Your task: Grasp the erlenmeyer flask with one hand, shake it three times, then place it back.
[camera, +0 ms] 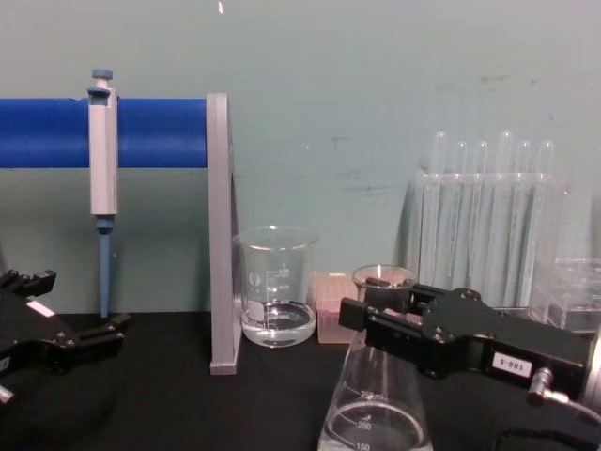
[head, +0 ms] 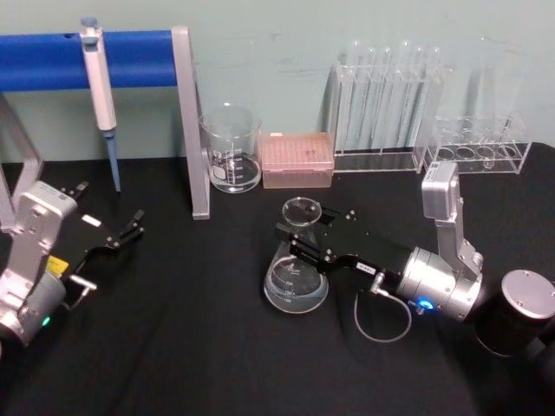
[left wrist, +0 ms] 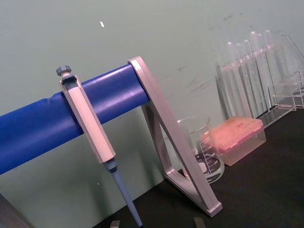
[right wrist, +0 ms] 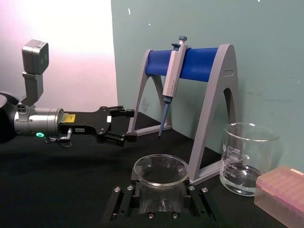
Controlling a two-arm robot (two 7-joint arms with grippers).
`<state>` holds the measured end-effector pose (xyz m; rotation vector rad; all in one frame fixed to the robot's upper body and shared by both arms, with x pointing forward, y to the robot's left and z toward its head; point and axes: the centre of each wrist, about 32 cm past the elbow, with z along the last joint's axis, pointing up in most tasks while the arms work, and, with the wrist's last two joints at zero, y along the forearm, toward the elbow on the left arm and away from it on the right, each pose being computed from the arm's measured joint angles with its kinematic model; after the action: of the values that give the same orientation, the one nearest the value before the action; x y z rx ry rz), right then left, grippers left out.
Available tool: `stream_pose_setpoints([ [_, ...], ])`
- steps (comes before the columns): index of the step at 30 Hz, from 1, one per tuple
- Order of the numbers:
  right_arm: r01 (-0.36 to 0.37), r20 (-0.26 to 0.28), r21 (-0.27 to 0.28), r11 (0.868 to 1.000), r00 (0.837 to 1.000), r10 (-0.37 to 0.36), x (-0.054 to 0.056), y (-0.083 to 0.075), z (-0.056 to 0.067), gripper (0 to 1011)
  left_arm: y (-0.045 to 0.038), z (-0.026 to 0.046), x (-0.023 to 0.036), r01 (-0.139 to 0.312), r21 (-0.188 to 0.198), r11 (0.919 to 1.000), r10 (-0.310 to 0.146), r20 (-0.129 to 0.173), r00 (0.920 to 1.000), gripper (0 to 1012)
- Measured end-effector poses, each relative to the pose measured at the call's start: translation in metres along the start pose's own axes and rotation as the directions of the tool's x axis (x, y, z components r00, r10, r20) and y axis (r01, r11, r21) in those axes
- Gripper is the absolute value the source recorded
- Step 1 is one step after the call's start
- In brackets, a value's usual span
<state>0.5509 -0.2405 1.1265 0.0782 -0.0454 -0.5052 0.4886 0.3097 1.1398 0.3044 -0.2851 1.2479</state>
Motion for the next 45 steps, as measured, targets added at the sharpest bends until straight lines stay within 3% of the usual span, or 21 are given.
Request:
stream_pose_setpoints([
  [45,-0.015,-0.022,-0.041,0.999,1.0,0.014,0.0022,0.0005,-0.0062,469,0.0,0.0,0.0,0.0,0.0,1.0,0.0,0.0,1.0,1001],
])
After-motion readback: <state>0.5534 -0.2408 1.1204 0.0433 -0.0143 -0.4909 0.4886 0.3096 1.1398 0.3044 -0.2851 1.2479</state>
